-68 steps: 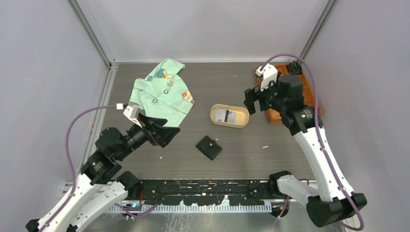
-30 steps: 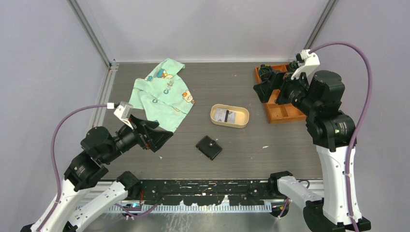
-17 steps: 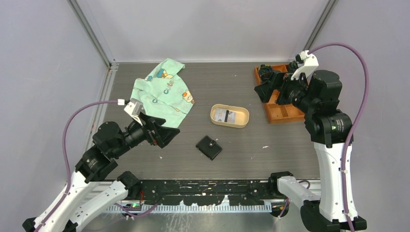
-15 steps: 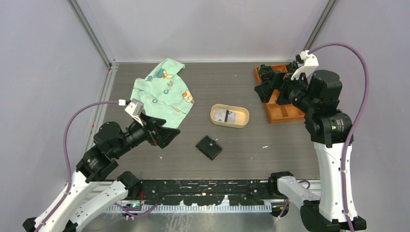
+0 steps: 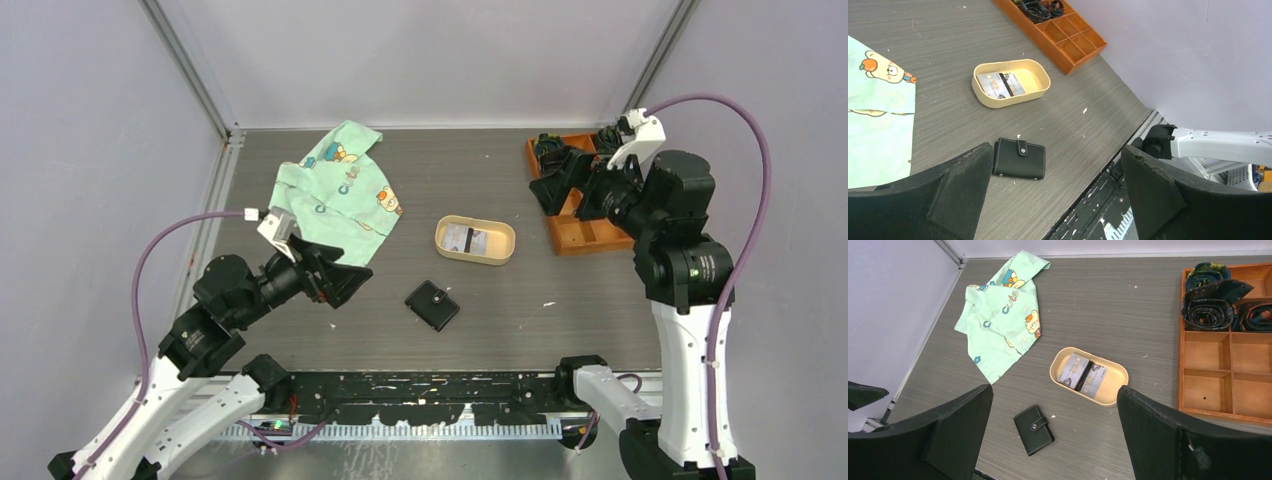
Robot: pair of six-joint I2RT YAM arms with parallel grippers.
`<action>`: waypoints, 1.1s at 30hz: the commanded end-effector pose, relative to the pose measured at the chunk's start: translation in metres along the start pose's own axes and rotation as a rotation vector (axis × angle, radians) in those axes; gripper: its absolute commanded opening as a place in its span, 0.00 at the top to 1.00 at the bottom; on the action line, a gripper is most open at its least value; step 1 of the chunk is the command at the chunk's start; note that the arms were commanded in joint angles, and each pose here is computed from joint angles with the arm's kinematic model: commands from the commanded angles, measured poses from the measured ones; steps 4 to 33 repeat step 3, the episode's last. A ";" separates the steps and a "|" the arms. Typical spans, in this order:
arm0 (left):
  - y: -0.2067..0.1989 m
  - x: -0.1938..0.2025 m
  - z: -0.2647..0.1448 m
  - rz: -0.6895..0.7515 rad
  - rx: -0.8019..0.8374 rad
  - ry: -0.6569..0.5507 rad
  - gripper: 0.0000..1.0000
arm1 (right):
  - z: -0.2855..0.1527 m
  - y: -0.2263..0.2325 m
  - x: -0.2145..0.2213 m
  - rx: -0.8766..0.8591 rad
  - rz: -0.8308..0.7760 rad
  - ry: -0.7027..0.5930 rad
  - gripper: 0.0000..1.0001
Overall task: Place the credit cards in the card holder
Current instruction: Reset both arms
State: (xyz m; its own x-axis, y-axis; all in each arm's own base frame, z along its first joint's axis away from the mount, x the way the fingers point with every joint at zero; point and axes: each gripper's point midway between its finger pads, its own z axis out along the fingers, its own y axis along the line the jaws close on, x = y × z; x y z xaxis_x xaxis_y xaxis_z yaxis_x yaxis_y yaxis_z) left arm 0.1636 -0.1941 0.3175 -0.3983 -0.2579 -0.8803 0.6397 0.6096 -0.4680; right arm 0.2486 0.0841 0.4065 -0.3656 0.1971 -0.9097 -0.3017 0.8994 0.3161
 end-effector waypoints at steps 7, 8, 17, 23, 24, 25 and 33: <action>-0.011 -0.015 -0.002 -0.007 0.050 -0.064 0.02 | -0.006 0.004 -0.012 -0.013 -0.027 -0.053 0.01; -0.011 -0.015 -0.002 -0.007 0.050 -0.064 0.02 | -0.006 0.004 -0.012 -0.013 -0.027 -0.053 0.01; -0.011 -0.015 -0.002 -0.007 0.050 -0.064 0.02 | -0.006 0.004 -0.012 -0.013 -0.027 -0.053 0.01; -0.011 -0.015 -0.002 -0.007 0.050 -0.064 0.02 | -0.006 0.004 -0.012 -0.013 -0.027 -0.053 0.01; -0.011 -0.015 -0.002 -0.007 0.050 -0.064 0.02 | -0.006 0.004 -0.012 -0.013 -0.027 -0.053 0.01; -0.011 -0.015 -0.002 -0.007 0.050 -0.064 0.02 | -0.006 0.004 -0.012 -0.013 -0.027 -0.053 0.01; -0.011 -0.015 -0.002 -0.007 0.050 -0.064 0.02 | -0.006 0.004 -0.012 -0.013 -0.027 -0.053 0.01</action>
